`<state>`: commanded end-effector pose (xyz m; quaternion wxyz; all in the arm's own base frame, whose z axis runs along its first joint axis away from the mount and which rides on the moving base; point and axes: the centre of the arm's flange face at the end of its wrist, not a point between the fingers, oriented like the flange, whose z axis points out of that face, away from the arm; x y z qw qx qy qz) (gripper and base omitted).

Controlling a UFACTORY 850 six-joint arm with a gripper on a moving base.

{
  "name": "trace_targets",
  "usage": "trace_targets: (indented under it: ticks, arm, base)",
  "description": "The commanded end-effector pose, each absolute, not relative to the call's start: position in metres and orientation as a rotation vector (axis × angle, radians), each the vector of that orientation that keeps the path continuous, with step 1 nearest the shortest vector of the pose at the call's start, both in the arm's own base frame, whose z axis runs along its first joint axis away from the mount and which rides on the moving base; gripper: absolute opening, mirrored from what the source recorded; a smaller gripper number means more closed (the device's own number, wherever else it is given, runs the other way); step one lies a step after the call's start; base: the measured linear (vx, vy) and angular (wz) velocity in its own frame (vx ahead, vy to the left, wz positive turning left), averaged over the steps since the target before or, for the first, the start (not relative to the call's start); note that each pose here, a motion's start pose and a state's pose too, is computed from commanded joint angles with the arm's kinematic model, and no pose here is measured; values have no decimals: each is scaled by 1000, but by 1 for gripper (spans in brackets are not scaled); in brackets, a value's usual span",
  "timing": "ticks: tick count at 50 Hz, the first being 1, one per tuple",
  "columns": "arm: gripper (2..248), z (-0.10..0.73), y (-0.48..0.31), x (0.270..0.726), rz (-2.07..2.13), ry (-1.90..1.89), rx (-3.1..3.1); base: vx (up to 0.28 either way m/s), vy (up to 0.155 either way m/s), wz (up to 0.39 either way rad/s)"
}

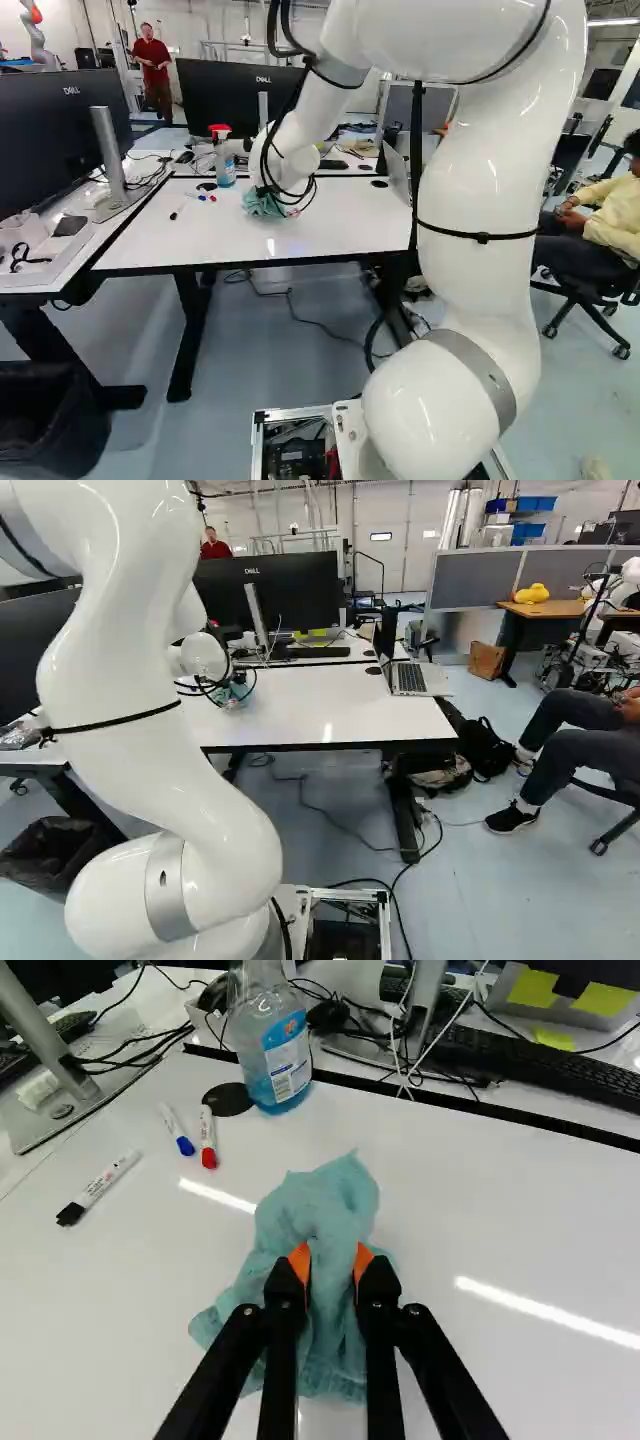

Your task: Clean the table with the green towel

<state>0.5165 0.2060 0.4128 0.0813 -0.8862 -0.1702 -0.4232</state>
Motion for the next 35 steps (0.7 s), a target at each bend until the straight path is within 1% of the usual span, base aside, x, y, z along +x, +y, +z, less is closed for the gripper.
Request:
trace_targets:
  ticks: [35]
  arm:
    - [65,397,207,520,-1232,-513,-2668]
  base:
    - [0,0,0]
